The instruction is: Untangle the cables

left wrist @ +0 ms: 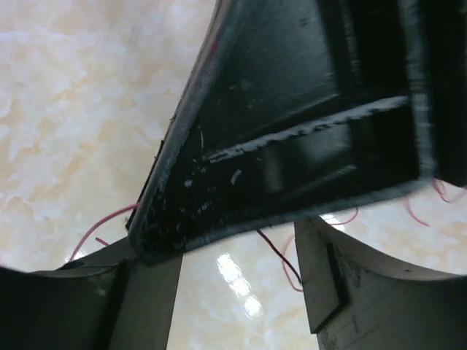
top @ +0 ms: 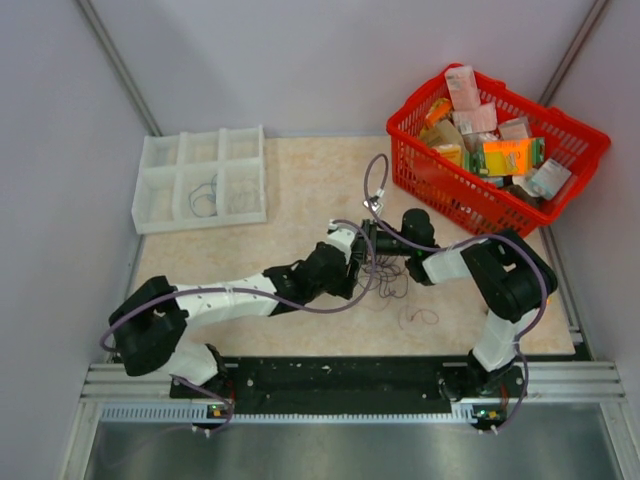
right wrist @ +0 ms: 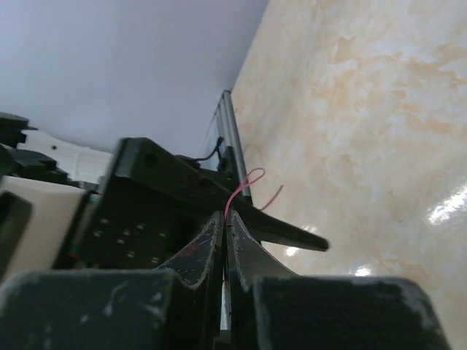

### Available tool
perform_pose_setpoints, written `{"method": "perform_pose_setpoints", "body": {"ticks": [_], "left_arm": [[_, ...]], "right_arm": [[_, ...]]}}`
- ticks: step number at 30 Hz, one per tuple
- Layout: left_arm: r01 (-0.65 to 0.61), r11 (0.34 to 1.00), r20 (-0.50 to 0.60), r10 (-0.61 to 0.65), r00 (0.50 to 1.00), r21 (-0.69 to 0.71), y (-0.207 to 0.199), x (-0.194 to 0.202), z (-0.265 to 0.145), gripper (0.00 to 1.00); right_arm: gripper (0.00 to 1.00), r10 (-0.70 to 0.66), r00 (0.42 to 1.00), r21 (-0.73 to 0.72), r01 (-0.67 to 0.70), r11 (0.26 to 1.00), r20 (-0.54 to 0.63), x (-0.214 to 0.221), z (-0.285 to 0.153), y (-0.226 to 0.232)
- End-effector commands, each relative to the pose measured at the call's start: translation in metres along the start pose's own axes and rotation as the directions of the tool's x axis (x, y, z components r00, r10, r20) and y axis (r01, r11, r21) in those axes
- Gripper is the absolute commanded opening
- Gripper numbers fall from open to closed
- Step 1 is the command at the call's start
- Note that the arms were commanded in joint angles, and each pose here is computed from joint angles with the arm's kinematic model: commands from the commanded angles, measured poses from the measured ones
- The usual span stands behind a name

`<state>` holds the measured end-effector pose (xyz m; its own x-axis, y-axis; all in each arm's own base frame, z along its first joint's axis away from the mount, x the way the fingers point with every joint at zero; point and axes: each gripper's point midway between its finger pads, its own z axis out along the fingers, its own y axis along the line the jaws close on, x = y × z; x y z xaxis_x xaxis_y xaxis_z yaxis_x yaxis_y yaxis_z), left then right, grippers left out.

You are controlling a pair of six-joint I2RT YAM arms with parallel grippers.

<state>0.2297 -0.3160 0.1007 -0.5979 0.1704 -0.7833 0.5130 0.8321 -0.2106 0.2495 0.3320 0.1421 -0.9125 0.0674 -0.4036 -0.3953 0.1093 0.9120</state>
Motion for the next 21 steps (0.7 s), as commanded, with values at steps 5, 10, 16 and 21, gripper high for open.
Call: {"method": "perform_pose_setpoints", "body": {"ticks": [5,10,16,21], "left_arm": [[-0.053,0.996,0.073,0.058,0.996,-0.075,-0.010,-0.031,0.024,0.23],[0.013,0.995,0.107,-0.002,0.994,-0.098,0.005,-0.028,-0.011,0.00],[0.082,0.969,0.227,-0.029,0.973,-0.231,0.046,-0.069,-0.097,0.00],[0.142,0.980,0.356,-0.084,0.931,-0.140,0.044,-0.110,-0.159,0.00]], "right_arm": [[0.00,-0.085,0.994,-0.089,0.091,0.992,0.067,-0.018,-0.014,0.028],[0.19,-0.176,0.981,0.382,0.133,0.915,0.079,-0.029,-0.040,-0.041],[0.64,-0.354,0.920,0.633,0.174,0.755,0.169,-0.058,-0.086,-0.046],[0.67,-0.305,0.944,0.587,0.175,0.791,0.129,-0.051,-0.073,-0.050]]}}
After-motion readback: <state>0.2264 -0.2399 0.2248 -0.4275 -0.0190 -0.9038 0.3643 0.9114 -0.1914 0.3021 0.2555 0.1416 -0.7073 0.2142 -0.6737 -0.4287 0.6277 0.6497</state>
